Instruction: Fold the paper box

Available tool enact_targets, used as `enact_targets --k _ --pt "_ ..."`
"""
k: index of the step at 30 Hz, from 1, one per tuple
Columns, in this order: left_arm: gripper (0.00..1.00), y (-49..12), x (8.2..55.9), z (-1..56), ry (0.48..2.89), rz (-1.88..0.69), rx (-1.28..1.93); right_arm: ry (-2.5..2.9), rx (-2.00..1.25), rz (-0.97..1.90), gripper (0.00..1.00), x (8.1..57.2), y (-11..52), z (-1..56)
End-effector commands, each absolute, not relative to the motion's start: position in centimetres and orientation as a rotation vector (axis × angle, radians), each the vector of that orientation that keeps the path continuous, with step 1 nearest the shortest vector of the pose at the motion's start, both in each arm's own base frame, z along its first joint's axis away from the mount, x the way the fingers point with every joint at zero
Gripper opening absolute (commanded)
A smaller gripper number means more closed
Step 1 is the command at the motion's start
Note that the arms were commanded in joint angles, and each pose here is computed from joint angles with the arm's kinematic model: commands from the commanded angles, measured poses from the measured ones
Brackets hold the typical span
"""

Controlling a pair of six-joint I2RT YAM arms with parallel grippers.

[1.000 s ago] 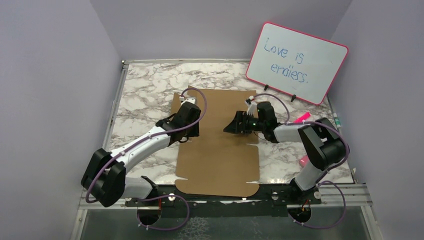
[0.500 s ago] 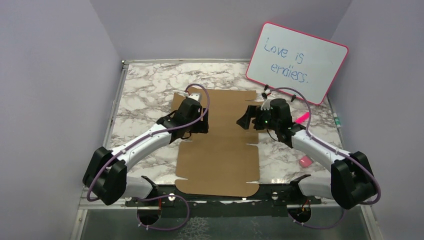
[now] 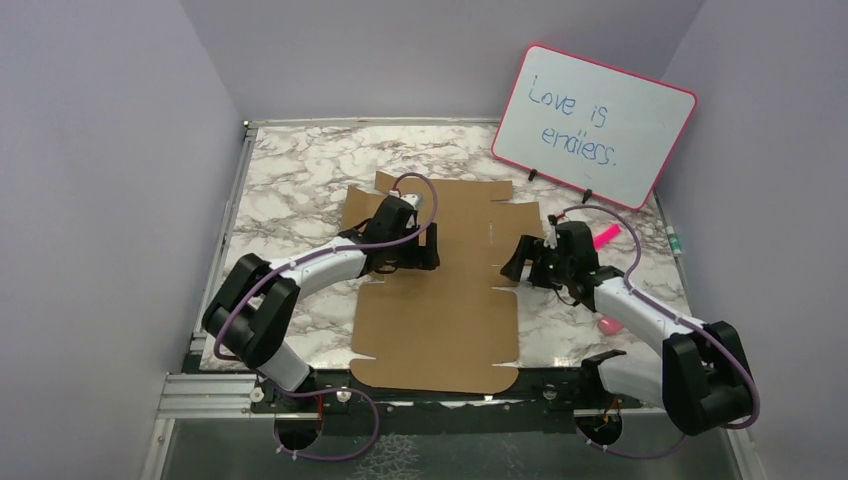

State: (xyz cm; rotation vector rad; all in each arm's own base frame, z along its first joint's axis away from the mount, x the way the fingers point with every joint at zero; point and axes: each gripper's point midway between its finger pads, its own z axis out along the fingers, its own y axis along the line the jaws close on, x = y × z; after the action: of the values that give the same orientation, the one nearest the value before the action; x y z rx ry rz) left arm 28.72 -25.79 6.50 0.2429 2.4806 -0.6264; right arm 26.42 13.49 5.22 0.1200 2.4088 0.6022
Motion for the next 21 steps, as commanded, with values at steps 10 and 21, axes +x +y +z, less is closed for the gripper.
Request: enact_targets --k 10,21 --pt "0.88 -26.5 27.8 4.1 2.516 -0.729 0.220 2.421 0.177 0.779 0.70 26.1 15.3 3.0" --pt "0.87 -25.4 26.5 2.9 2.541 -0.718 0.170 2.384 -0.018 0.816 0.52 27.3 16.4 5.6"
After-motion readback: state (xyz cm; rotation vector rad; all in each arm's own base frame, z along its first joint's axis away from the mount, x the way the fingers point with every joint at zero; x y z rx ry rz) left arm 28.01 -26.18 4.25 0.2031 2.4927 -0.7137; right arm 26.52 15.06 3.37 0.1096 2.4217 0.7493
